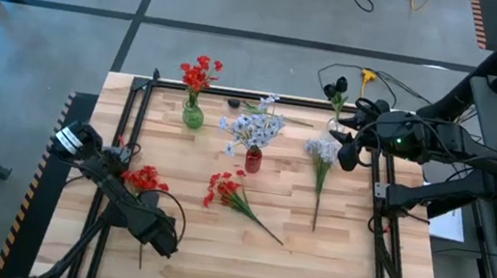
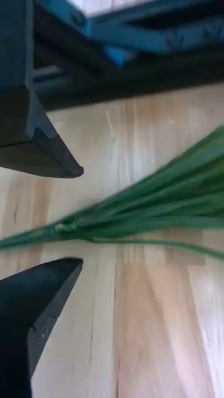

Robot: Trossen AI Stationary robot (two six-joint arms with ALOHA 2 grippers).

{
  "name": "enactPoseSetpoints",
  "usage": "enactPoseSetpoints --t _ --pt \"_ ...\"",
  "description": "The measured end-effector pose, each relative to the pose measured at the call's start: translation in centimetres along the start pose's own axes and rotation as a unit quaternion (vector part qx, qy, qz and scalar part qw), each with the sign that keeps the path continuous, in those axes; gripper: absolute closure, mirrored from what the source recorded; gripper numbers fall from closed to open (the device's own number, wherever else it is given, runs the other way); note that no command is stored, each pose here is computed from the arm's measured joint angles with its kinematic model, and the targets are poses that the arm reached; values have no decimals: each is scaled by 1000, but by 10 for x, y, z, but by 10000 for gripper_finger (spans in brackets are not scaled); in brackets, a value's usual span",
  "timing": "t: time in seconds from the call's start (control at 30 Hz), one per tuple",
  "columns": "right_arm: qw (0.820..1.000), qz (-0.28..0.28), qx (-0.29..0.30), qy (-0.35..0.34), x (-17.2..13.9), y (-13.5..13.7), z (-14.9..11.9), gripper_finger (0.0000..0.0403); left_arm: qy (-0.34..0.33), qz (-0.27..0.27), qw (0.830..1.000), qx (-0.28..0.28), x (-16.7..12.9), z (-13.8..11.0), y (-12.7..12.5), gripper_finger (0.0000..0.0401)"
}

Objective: Sort flowers into vase by color
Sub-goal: Put the left red flowers into the green vase

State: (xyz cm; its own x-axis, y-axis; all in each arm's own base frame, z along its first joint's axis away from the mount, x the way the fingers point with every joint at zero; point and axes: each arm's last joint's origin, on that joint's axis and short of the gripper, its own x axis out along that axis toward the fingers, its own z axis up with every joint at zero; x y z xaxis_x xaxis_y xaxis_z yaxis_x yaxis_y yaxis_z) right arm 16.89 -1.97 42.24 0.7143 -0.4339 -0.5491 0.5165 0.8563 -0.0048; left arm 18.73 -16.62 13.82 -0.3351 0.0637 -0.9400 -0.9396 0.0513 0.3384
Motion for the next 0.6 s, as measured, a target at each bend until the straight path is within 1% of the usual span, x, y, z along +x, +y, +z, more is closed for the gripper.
enactPoseSetpoints --t 0.2,0.3,0.43,0.6 --pt "1000 0 0 0 0 0 0 225 0 -1 1000 2 5 2 1 196" --pt "1000 0 0 0 0 0 0 225 -2 -3 1000 2 6 2 1 205" --pt "1000 0 0 0 0 0 0 225 -7 -11 1000 3 6 1 0 244" --pt "1000 0 0 0 0 0 0 225 -7 -19 1000 2 6 1 -2 316"
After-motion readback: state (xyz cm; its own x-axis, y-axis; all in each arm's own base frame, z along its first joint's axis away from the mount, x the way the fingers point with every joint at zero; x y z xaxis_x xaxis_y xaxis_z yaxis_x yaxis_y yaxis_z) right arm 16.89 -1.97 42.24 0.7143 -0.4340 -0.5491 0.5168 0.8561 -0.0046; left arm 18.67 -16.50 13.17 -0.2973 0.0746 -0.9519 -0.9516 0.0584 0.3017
